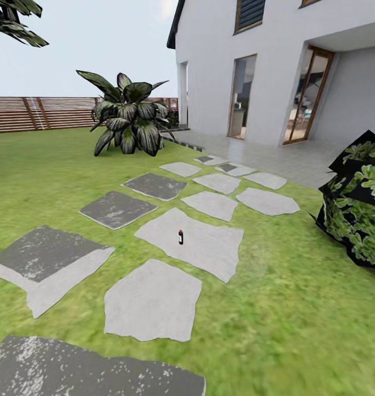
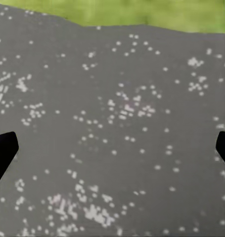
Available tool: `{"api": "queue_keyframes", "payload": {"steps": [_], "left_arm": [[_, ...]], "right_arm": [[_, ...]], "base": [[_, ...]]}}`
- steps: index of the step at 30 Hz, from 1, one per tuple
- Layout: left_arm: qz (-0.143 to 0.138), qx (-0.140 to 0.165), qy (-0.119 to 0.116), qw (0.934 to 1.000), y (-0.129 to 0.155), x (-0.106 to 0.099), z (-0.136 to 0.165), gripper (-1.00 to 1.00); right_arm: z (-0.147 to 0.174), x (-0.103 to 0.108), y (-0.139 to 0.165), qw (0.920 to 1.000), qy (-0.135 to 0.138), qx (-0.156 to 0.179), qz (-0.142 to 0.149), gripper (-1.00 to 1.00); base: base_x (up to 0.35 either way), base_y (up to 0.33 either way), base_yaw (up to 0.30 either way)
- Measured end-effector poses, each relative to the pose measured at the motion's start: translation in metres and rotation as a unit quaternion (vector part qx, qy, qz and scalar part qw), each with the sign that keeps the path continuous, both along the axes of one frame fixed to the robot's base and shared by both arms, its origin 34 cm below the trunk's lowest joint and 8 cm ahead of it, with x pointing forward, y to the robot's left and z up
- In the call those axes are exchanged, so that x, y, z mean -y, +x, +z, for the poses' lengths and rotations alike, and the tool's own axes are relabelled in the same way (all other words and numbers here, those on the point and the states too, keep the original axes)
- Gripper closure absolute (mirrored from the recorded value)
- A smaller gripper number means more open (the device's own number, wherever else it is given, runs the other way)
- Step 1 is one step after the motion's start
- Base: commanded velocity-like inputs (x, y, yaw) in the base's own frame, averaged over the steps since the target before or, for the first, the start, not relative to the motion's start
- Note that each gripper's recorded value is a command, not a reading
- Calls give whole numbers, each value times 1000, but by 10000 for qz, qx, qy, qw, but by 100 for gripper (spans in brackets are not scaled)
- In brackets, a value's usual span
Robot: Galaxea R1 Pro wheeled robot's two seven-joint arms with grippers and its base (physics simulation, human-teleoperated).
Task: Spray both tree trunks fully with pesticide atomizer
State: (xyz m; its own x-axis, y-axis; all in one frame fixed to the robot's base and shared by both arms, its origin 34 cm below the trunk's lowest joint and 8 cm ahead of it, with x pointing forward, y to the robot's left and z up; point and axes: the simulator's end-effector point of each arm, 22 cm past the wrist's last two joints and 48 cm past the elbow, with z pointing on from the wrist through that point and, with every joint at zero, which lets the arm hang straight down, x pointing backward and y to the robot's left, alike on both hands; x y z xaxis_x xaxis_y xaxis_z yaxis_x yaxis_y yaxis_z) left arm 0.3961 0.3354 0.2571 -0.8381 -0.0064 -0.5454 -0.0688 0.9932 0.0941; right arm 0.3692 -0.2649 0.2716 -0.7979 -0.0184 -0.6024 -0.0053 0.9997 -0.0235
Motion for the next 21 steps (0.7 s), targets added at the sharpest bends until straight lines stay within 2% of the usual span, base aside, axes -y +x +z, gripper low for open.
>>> {"api": "queue_keyframes", "payload": {"steps": [21], "left_arm": [[3,1,-2,10000,0,0,0,-100]], "right_arm": [[-1,0,-1,10000,-1,-13,1,-100]], "base": [[339,99,0]]}}
